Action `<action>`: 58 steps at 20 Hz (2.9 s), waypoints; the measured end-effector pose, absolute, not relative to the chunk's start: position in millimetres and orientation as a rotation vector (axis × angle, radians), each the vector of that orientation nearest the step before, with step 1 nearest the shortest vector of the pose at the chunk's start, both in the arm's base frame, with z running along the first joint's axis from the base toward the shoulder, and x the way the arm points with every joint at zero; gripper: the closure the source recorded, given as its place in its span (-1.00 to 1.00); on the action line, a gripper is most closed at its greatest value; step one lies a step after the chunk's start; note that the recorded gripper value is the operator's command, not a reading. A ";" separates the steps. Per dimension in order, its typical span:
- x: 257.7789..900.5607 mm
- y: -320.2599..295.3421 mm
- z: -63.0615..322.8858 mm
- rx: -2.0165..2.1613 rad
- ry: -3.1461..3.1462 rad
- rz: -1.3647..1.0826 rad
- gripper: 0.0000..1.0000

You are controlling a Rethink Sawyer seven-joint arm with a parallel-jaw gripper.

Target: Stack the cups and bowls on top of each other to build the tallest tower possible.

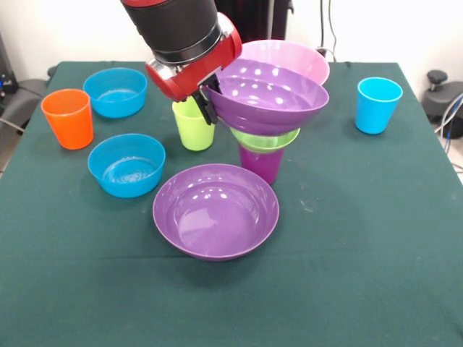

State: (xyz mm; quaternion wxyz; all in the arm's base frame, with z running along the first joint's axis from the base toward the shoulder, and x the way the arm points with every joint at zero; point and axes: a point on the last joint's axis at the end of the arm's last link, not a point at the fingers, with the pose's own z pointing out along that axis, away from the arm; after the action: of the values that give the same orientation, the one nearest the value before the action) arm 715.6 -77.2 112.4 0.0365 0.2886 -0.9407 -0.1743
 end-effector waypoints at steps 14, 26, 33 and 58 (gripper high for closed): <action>709.3 -83.4 101.5 0.872 -2.874 -0.513 1.00; 701.1 -77.7 79.8 0.861 -2.845 -0.560 1.00; 697.4 -73.6 70.3 0.856 -2.831 -0.590 1.00; 697.3 -71.7 70.2 0.847 -2.828 -0.615 1.00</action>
State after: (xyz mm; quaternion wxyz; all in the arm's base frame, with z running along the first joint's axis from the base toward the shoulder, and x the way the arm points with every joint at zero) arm 697.3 -71.7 70.2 0.0628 0.2804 -0.9359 -0.2036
